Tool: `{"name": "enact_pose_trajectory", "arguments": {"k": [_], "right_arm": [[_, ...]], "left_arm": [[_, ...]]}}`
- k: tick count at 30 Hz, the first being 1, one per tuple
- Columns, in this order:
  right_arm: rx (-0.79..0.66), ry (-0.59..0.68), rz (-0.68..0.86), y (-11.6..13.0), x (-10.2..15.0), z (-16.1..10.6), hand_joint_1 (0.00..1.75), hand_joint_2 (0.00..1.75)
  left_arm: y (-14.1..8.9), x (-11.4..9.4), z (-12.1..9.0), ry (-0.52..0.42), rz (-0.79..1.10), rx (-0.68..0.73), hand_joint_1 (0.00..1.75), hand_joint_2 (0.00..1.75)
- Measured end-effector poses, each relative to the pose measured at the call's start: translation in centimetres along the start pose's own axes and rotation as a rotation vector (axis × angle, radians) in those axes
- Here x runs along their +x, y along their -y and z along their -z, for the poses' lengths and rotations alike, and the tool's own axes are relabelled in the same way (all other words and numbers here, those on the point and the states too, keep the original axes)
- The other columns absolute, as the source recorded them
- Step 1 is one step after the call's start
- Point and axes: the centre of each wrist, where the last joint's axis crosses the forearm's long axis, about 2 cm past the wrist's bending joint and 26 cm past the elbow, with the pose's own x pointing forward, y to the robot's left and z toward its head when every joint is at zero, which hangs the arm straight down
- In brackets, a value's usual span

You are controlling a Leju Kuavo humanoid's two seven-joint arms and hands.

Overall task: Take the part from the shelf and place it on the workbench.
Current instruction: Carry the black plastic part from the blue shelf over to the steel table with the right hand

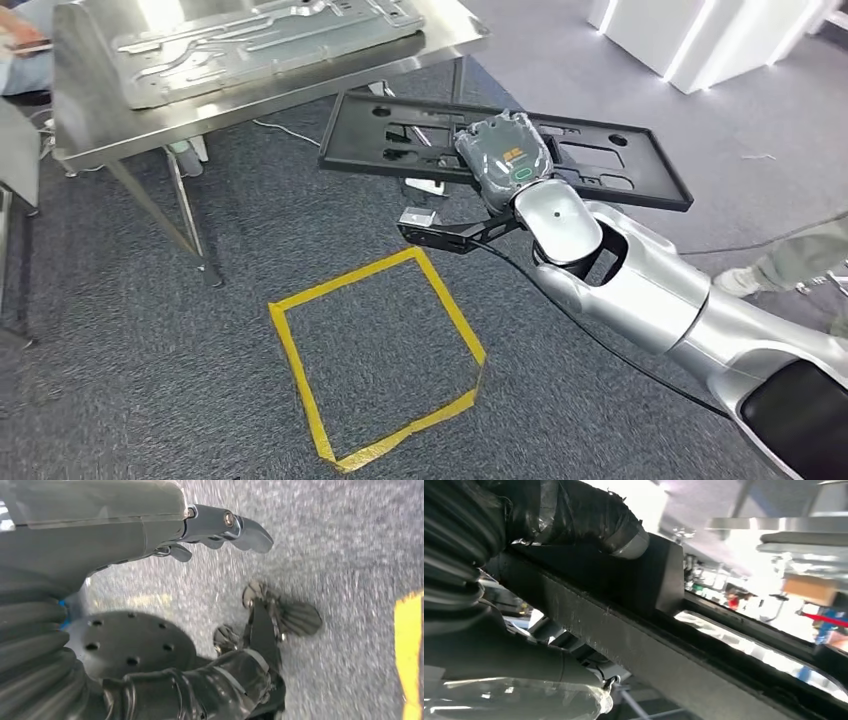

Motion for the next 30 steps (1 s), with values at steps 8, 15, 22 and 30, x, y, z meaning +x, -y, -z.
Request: {"name": "enact_pose_trajectory", "arguments": {"k": [8,15,22,30], "right_arm": [[-0.003,0.0,-0.006,0.2,-0.2,0.2,1.75,1.75],[-0.011,0.003,-0.013,0.8,-0.3,0.5,1.75,1.75],[-0.005,0.006,-0.015,0.7,-0.3,0.5,1.75,1.75],[-0.017,0.009,-0.01,1.0,-0.1,0.7,1.75,1.75]], "left_arm": [[0.1,0.0,0.0,-0.004,-0.006,-0.001,0.0,1.75],[0.0,-0.1,0.0,-0.017,-0.013,0.001,0.0,1.75],[0.0,-0.2,0.0,-0.005,-0.009,-0.005,0.0,1.75],[0.0,-0.2,0.0,0.017,-0.003,-0.014,0.0,1.75]]}}
